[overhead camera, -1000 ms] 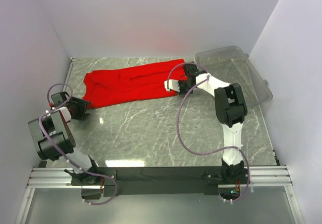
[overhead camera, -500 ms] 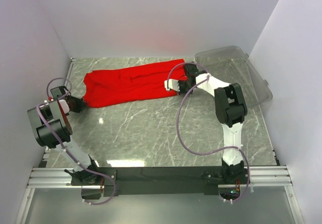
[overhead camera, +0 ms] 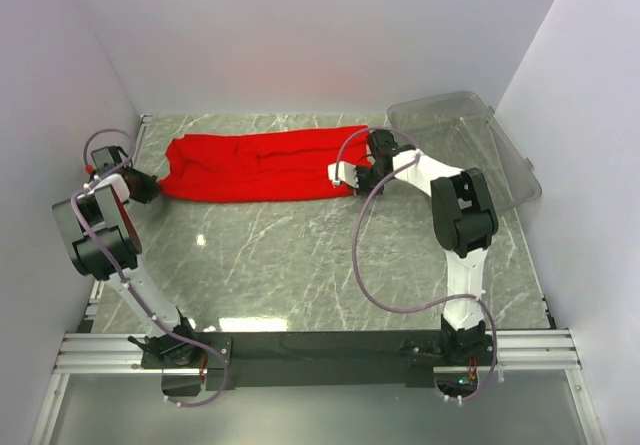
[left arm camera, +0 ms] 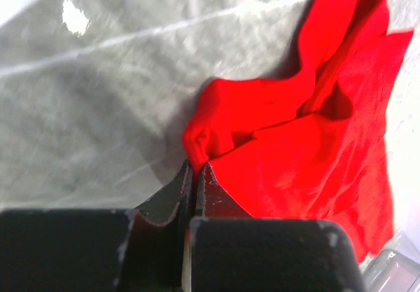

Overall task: Fold and stack the t-shirts
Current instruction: Fold the tshirt

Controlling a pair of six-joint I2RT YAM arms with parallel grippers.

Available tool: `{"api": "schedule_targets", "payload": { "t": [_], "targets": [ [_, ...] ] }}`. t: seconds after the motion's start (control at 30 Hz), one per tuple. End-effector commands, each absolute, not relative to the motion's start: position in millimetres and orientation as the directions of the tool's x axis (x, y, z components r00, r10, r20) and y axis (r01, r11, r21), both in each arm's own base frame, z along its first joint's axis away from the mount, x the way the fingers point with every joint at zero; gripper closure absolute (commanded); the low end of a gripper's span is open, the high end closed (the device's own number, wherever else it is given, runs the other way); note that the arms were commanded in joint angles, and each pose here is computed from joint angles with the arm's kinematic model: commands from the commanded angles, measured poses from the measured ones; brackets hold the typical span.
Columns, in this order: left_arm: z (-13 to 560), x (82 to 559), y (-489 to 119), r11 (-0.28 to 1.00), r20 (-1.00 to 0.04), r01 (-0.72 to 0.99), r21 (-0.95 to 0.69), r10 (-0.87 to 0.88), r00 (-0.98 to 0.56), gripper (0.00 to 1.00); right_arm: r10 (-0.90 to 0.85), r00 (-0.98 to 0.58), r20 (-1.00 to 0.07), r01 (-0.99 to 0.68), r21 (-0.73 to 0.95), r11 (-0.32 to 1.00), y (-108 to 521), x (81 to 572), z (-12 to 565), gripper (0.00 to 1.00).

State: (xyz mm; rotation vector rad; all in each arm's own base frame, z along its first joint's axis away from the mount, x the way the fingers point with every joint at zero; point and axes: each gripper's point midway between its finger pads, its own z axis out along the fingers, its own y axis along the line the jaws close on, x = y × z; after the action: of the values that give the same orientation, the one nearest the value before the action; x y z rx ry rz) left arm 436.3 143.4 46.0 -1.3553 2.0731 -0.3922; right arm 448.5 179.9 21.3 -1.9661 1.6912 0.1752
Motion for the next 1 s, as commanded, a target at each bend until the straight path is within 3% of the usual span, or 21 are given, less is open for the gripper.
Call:
{"api": "schedule_targets", "payload": {
  "t": [0.0,0.2,0.47,0.77,0.83,0.9,0.93,0.97],
  "targets": [
    [59.1,455.8,163.5,0.46,-0.405,-0.708,-0.535,-0.876,-0.263,0.99,-0.845,0.195,-0.498,-0.957,-0.285,-0.053,178.9,416.6,58.1,1.0],
    [57.1,490.3,166.4,0.451,-0.382,-0.679,-0.58,-0.886,-0.262,0.99,-0.837,0.151,-0.527,-0.987,-0.13,-0.096,187.9,315.6,42.7,1.0],
    [55.2,537.6,148.0,0.486,-0.367,-0.615,-0.621,-0.874,-0.32,0.99,-0.868,0.019,-0.497,-1.0,-0.026,-0.007,234.6,241.7,33.1,1.0],
    [69.5,577.2,148.2,0.538,-0.41,-0.542,-0.645,-0.843,-0.348,0.99,-0.836,0.073,-0.544,-0.984,0.099,-0.151,340.0,153.0,40.8,1.0],
    [72.1,580.3,149.5,0.554,-0.425,-0.53,-0.642,-0.833,-0.356,0.95,-0.822,0.076,-0.564,-0.98,0.11,-0.166,361.9,140.7,44.6,1.0],
    [80.9,585.4,151.9,0.569,-0.443,-0.511,-0.644,-0.822,-0.358,0.89,-0.819,0.078,-0.568,-0.977,0.118,-0.175,380.4,132.9,46.5,0.9],
    [79.7,583.9,153.1,0.578,-0.446,-0.519,-0.63,-0.816,-0.368,0.79,-0.827,0.063,-0.559,-0.977,0.135,-0.165,381.2,132.2,47.2,0.82],
    [86.1,586.3,153.9,0.587,-0.459,-0.511,-0.627,-0.809,-0.367,0.76,-0.831,0.05,-0.554,-0.979,0.138,-0.151,382.8,134.4,47.7,0.65]
  ]
}}
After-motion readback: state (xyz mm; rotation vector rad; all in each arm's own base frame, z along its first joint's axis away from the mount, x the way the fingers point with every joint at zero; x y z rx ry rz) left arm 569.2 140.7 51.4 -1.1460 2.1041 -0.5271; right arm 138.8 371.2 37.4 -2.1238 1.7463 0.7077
